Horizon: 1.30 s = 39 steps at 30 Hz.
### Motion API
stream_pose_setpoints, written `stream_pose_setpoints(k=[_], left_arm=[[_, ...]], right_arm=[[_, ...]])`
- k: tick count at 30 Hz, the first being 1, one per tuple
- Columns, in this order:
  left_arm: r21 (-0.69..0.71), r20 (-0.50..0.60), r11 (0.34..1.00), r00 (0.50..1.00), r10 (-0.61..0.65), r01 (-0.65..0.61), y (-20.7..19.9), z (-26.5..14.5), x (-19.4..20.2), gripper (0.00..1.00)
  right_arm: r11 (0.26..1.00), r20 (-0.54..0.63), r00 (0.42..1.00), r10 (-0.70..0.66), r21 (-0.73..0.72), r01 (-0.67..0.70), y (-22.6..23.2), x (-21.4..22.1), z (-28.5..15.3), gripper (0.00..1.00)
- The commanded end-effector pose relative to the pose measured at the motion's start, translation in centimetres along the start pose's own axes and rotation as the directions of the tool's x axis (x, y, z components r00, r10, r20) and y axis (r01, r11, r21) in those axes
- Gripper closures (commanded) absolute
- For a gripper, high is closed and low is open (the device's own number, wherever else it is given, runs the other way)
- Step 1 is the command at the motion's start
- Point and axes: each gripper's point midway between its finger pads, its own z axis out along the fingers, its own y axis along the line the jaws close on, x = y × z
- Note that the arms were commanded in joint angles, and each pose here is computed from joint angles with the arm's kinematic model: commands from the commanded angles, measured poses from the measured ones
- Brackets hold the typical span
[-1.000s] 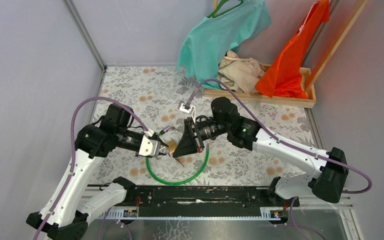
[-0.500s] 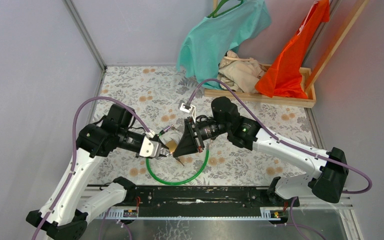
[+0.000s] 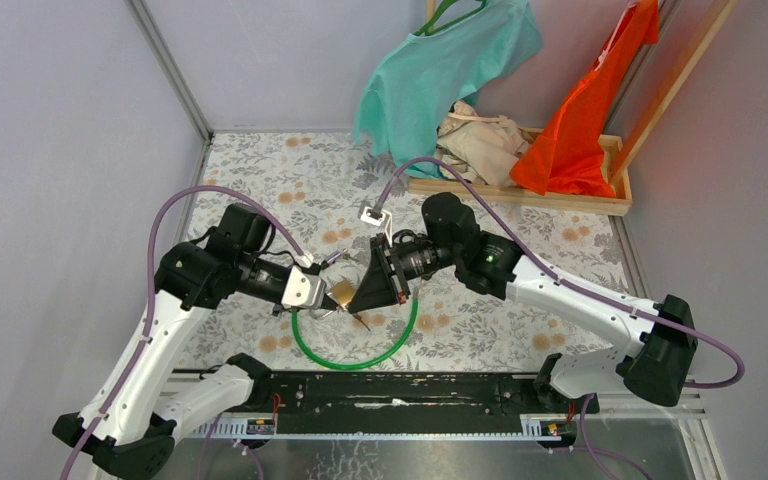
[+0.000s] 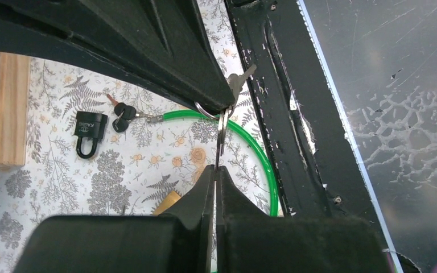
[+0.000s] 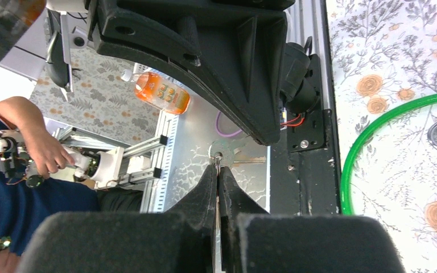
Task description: Unlock with the key
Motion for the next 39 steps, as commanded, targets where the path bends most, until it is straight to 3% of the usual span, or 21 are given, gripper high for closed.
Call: stream_pose_setpoints(k=[1, 3, 5, 9, 11, 20, 25, 30, 34, 37, 39], left_arm=[[-0.014, -0.013, 0.999, 0.999, -0.034, 0.034, 0.2, -0.3, -0.3, 1.00], [-0.024, -0.033, 0.997, 0.997, -0.069, 0.068, 0.5, -0.3, -0.1, 1.00], [-0.030, -0.046, 0.993, 0.992, -0.120, 0.119, 0.7, -0.4, 0.0, 1.00], [-0.005, -0.083, 0.966, 0.963, -0.257, 0.257, 0.8, -0.4, 0.1, 1.00], [0.009, -0.102, 0.942, 0.938, -0.332, 0.334, 0.9, -0.3, 0.2, 1.00], [0.056, -0.115, 0.855, 0.853, -0.508, 0.516, 1.6, 0.6, -0.7, 1.00], [0.061, -0.136, 0.823, 0.822, -0.554, 0.565, 1.6, 1.0, -0.6, 1.00], [0.057, -0.136, 0.826, 0.824, -0.550, 0.561, 1.7, 0.9, -0.8, 1.00], [0.056, -0.136, 0.827, 0.825, -0.548, 0.559, 1.6, 0.9, -0.8, 1.00], [0.057, -0.137, 0.828, 0.826, -0.547, 0.558, 1.7, 1.0, -0.7, 1.00], [0.058, -0.136, 0.826, 0.825, -0.549, 0.560, 1.7, 1.0, -0.8, 1.00]], right_arm=[[0.992, 0.049, 0.991, -0.122, 0.031, 0.121, 1.0, -1.8, -1.1, 0.91], [0.984, 0.059, 0.985, -0.164, 0.085, 0.159, 0.1, -1.9, -1.9, 0.61], [0.960, 0.071, 0.971, -0.230, 0.182, 0.215, -1.3, -2.2, -3.1, 0.43], [0.891, 0.128, 0.912, -0.389, 0.305, 0.337, -2.3, -3.2, -5.1, 0.22], [0.875, 0.181, 0.877, -0.446, 0.296, 0.384, -1.4, -3.9, -5.3, 0.19], [0.887, 0.257, 0.850, -0.460, 0.173, 0.428, -0.4, -5.2, -3.4, 0.30], [0.909, 0.214, 0.884, -0.416, 0.115, 0.400, -1.3, -5.1, -1.9, 0.42], [0.917, 0.189, 0.897, -0.399, 0.089, 0.389, -1.7, -4.2, -1.5, 0.64], [0.915, 0.178, 0.897, -0.404, 0.090, 0.394, -1.7, -3.5, -1.8, 0.69], [0.914, 0.165, 0.899, -0.405, 0.087, 0.396, -1.7, -3.0, -1.9, 0.80], [0.914, 0.159, 0.901, -0.404, 0.088, 0.395, -1.7, -2.8, -2.0, 0.83]])
